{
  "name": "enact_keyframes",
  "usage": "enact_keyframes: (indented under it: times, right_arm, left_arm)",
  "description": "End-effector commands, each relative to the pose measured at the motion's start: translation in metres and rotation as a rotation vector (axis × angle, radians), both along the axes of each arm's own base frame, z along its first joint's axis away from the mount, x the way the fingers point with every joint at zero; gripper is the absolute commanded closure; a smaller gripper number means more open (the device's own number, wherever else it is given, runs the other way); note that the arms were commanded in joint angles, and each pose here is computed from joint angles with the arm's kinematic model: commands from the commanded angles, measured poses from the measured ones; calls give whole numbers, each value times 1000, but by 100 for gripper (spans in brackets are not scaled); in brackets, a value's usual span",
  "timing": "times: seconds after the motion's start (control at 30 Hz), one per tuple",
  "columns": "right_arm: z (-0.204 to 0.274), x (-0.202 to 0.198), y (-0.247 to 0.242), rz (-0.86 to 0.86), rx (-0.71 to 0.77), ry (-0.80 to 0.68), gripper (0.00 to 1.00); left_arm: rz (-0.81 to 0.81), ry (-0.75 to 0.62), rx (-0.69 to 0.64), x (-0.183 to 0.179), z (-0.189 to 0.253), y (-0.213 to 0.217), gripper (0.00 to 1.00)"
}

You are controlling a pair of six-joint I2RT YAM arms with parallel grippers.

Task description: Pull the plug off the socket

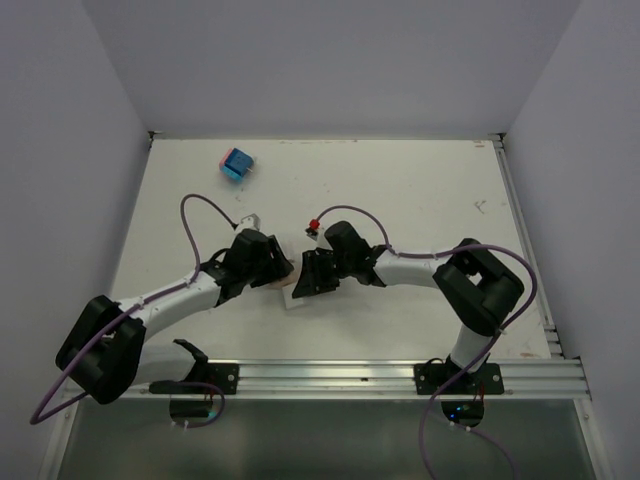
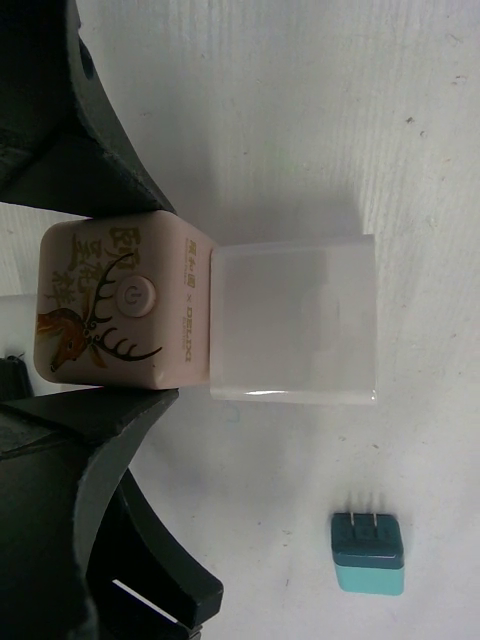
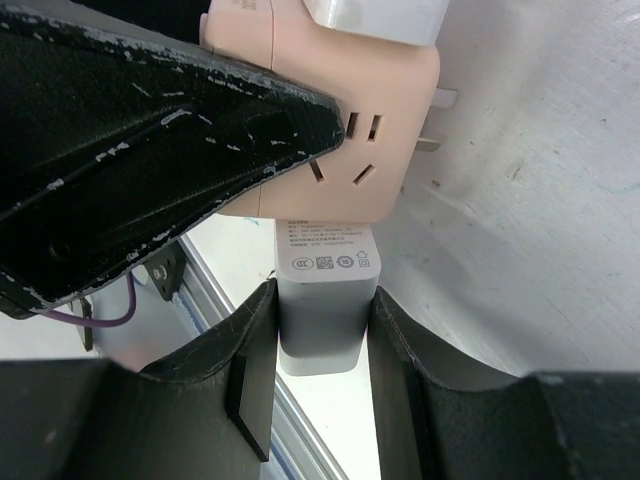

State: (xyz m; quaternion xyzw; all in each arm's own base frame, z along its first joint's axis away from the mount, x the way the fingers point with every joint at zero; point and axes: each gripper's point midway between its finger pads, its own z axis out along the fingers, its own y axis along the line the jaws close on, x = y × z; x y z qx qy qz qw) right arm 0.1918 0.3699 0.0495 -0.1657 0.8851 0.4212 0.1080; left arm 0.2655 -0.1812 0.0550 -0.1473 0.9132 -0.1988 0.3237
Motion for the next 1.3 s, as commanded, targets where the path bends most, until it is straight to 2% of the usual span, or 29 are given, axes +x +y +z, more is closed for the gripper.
enact_keyframes:
  times: [0.0,0.43,1.27]
  right_arm:
    - [-12,-94,-36,242,-87,306,100]
    - [-16,-112,-50,300,-87,337,100]
    - [-7,-135,-70,375,-64,370,100]
  left_arm:
    - [339,-243,146,65,35,59,100]
    - [345,-293,190,79,46,65,100]
    - [354,-381,288,79,53,85,100]
